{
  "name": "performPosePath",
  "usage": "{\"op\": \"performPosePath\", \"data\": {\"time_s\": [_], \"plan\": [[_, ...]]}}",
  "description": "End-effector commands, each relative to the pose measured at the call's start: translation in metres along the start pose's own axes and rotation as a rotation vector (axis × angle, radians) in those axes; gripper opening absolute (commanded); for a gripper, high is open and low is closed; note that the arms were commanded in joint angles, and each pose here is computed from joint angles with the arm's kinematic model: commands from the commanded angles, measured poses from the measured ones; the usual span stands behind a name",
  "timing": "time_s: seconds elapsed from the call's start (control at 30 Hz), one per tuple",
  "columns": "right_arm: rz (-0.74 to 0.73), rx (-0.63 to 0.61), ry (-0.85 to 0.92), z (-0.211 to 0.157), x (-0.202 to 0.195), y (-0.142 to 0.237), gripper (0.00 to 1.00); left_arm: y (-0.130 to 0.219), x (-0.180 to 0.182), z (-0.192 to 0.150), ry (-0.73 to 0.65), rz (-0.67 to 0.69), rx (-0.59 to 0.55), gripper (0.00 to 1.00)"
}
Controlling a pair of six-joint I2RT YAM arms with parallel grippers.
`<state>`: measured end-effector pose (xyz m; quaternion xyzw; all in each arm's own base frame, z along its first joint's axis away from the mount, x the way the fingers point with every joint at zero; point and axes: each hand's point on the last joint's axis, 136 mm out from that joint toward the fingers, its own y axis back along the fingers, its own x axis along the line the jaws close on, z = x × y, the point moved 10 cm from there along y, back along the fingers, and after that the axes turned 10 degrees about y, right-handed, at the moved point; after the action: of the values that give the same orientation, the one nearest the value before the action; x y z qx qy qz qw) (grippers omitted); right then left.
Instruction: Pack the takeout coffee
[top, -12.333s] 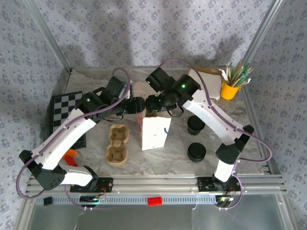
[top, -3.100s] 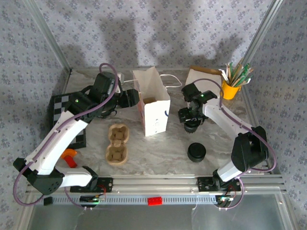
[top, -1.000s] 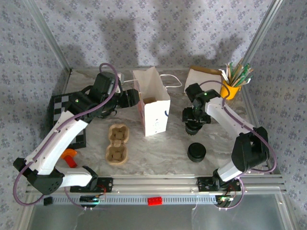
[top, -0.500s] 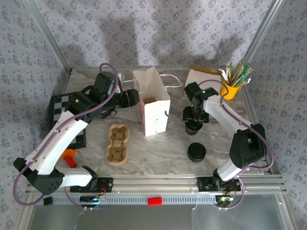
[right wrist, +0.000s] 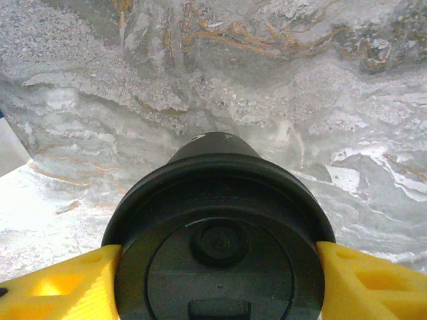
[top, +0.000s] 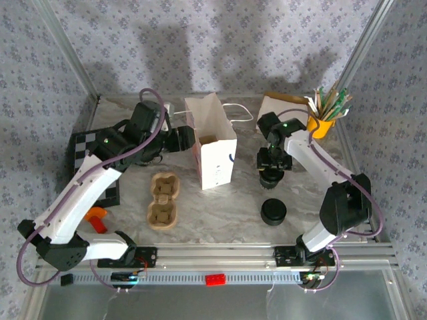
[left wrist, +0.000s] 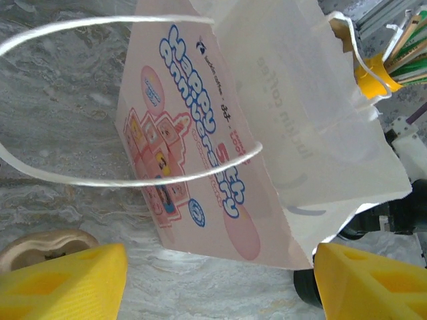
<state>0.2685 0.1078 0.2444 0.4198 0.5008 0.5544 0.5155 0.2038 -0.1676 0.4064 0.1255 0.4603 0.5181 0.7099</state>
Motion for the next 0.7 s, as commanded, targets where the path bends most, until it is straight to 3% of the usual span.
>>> {"op": "performPosePath", "data": {"time_s": [0.0,0.47,0.67], "plan": [[-0.004,0.006,0.008,-0.01,-0.008,0.026,0.65,0.017,-0.003,-0.001,0.007,-0.011,-0.017,0.74],[0.031,-0.083,0.044,-0.028,-0.014,0.092,0.66,-0.022,-0.032,-0.003,-0.02,-0.063,0.02,0.75],[0.041,-0.134,0.071,-0.034,-0.013,0.117,0.65,-0.043,-0.041,0.003,-0.048,-0.025,0.023,0.67]]}}
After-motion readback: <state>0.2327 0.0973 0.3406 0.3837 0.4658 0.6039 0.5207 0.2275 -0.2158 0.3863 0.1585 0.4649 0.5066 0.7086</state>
